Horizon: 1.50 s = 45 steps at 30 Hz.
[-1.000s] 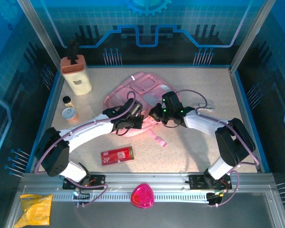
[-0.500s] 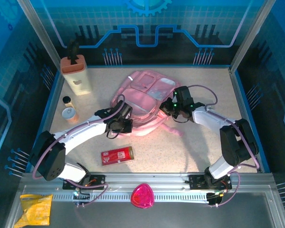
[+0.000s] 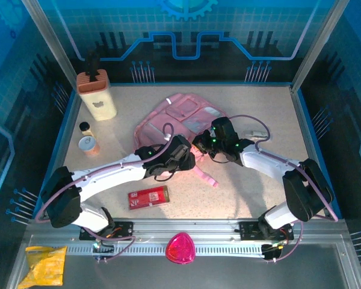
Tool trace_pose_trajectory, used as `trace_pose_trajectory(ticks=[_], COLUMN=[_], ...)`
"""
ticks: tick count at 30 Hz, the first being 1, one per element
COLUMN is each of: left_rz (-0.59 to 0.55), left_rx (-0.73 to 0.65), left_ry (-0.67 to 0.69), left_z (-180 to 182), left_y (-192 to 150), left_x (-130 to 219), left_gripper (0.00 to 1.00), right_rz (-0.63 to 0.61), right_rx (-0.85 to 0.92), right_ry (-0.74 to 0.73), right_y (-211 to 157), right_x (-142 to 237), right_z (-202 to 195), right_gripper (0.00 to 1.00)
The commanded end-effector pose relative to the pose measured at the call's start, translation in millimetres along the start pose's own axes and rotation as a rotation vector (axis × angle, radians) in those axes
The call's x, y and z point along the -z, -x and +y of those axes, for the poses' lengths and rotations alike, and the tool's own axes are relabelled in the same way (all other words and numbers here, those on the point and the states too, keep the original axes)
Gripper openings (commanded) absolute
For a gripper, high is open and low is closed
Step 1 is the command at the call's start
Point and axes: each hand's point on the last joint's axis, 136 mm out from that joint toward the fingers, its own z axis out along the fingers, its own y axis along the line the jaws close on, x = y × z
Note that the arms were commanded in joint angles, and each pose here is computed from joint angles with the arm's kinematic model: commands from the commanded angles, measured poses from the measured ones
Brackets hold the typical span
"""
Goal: Pack books, pencil case, and school supplies into a backpack
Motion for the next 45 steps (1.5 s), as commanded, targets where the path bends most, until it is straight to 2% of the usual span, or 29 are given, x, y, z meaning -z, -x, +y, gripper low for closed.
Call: trace_pose_trajectory(ticks=[1, 6, 10, 14, 16, 20, 26, 33, 37, 45], left_rz=[-0.073, -0.096, -0.121, -0.151, -0.159, -0.180, -0.196, -0.260, -0.301, -0.315], left_rx=[0.090, 0.130, 0.125, 0.172, 0.192, 0.251, 0.342, 0.393, 0.388, 0.340], left_ry=[0.042, 0.109, 0.037, 0.121, 0.102, 0.160, 0.101, 0.063, 0.017, 0.123], left_z=[-2, 6, -9, 5, 4, 20, 20, 14, 6, 22], left_y=[12, 15, 21, 25, 24, 23, 20, 34, 48, 49], left_x=[-2, -11, -19, -22, -25, -22, -25, -32, -32, -27], left_gripper=[0.47, 0.45, 0.43, 0.36, 0.35, 0.34, 0.29, 0.28, 0.19, 0.00], right_rz=[-0.007, -0.001, 0.003, 0.001, -0.002, -0.010, -0.011, -0.007, -0.008, -0.017], right_rx=[-0.001, -0.003, -0.010, -0.034, -0.037, -0.046, -0.042, -0.061, -0.069, -0.065], right_ry=[0.116, 0.118, 0.117, 0.125, 0.128, 0.135, 0.150, 0.165, 0.172, 0.173], right_y=[-5, -7, -10, -12, -12, -11, -11, -18, -19, -19], right_x=[6, 3, 0, 0, 0, 1, 4, 3, 5, 8], right_z=[28, 29, 28, 27, 28, 29, 37, 41, 41, 40], right_gripper=[0.00, 0.00, 0.00, 0.00, 0.00, 0.00, 0.00, 0.00, 0.00, 0.00])
